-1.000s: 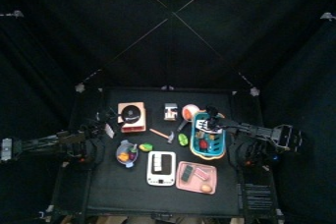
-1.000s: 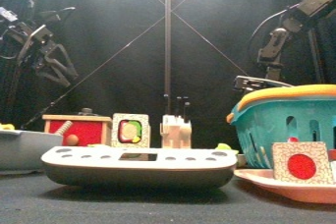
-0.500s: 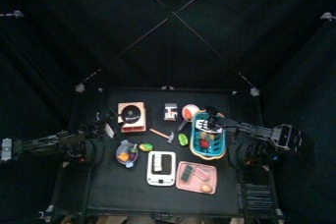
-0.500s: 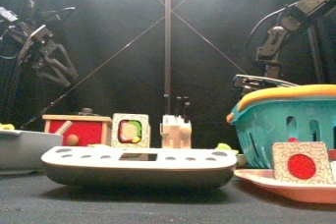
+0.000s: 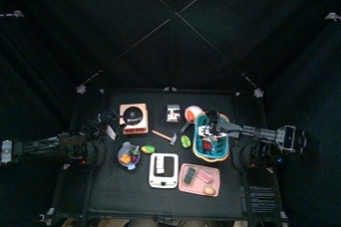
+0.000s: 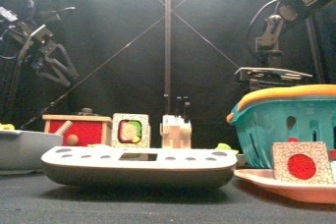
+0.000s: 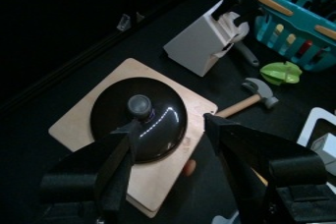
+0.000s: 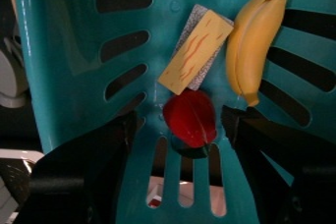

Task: Place egg sushi in basket

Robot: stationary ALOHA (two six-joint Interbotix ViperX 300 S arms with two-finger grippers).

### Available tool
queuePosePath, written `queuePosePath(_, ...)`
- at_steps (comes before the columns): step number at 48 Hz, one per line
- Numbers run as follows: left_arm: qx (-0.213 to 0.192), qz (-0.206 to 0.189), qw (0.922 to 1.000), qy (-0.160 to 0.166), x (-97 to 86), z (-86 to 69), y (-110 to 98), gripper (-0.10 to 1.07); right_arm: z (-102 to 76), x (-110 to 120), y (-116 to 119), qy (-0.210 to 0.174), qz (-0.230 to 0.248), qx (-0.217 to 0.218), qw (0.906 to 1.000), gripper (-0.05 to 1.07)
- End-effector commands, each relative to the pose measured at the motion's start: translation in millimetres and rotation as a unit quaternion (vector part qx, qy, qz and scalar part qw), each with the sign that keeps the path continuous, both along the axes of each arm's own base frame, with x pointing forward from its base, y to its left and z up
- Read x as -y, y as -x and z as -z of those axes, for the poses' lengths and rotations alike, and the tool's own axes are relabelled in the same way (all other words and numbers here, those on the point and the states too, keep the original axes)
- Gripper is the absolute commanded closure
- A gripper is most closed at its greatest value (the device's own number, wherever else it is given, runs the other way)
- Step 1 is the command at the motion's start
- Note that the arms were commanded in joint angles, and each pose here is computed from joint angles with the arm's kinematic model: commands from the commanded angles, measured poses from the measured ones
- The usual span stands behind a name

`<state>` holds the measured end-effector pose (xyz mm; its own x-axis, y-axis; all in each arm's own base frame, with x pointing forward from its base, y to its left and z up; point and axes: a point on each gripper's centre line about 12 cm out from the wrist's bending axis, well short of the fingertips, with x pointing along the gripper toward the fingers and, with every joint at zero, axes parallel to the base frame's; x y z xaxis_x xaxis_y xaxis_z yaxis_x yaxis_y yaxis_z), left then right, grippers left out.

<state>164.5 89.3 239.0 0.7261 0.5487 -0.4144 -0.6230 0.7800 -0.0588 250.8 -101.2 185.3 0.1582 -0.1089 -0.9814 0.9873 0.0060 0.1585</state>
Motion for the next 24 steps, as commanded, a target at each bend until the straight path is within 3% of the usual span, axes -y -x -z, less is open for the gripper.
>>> queuePosePath(1, 0.014, 0.005, 0.9999, -0.005, 0.2, -11.1, -4, 0.07, -9.0, -3, -1, 0.010, -0.010, 0.013, 0.9998, 0.04)
queuePosePath(24, 0.005, 0.005, 1.0000, -0.003, 1.1, -4.8, -2, 0.07, -9.6, -26, 18, 0.014, -0.044, 0.022, 0.9987, 0.04)
